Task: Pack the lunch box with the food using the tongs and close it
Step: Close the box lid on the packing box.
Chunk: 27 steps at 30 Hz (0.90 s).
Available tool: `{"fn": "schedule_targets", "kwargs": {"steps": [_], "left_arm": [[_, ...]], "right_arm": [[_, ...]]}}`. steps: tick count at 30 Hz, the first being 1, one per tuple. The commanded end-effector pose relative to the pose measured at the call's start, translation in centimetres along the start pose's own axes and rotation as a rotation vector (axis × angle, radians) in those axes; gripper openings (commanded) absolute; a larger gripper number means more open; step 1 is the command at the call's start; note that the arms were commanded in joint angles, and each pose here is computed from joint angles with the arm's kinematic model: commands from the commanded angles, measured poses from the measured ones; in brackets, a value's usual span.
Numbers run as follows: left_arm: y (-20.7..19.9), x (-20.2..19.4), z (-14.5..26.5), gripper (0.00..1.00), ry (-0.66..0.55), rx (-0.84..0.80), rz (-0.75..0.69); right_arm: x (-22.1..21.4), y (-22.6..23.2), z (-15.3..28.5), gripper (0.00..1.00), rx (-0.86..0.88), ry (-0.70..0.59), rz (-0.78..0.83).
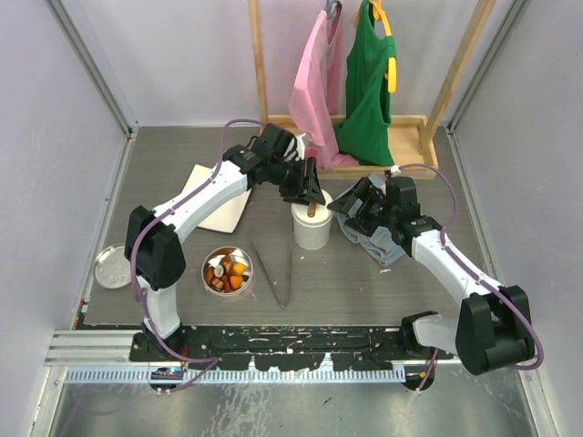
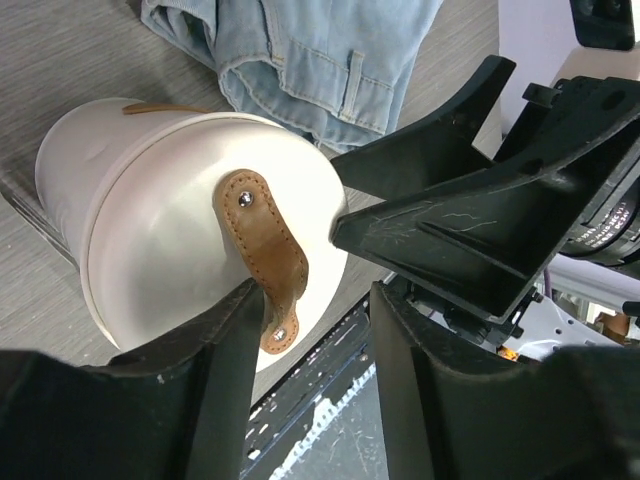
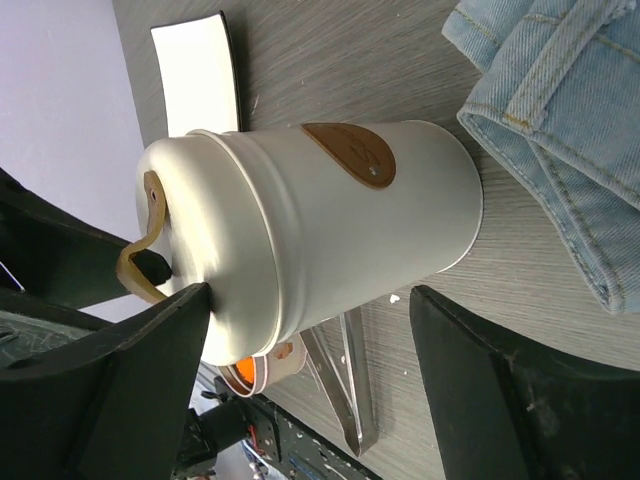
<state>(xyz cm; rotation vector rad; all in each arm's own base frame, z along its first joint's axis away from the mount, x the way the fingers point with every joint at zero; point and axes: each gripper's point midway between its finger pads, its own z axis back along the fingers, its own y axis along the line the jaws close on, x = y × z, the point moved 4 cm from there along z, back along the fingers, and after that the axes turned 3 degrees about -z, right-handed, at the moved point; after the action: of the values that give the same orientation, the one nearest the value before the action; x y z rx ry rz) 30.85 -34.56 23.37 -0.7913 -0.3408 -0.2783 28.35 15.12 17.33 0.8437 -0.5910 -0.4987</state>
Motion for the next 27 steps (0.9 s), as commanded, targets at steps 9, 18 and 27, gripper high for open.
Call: {"fn": "schedule_targets", "kwargs": {"steps": [9, 18, 27], "left_arm": [[-2.0, 1.3, 4.7, 0.65, -0.150, -0.064, -0.071], [-0.1, 0.2, 6.9, 0.71, -0.206, -0.133, -0.064], [4.4, 0.0, 4.4, 0.70, -0.421, -0.154, 0.151]], "right_arm": [[1.2, 0.6, -0.4, 0.82, -0.016, -0.035, 0.075], [1.2, -0.1, -0.3, 0.82, -0.052, -0.040, 0.090], [1.2, -0.1, -0.4, 0.84, -0.046, -0.033, 0.112]]}}
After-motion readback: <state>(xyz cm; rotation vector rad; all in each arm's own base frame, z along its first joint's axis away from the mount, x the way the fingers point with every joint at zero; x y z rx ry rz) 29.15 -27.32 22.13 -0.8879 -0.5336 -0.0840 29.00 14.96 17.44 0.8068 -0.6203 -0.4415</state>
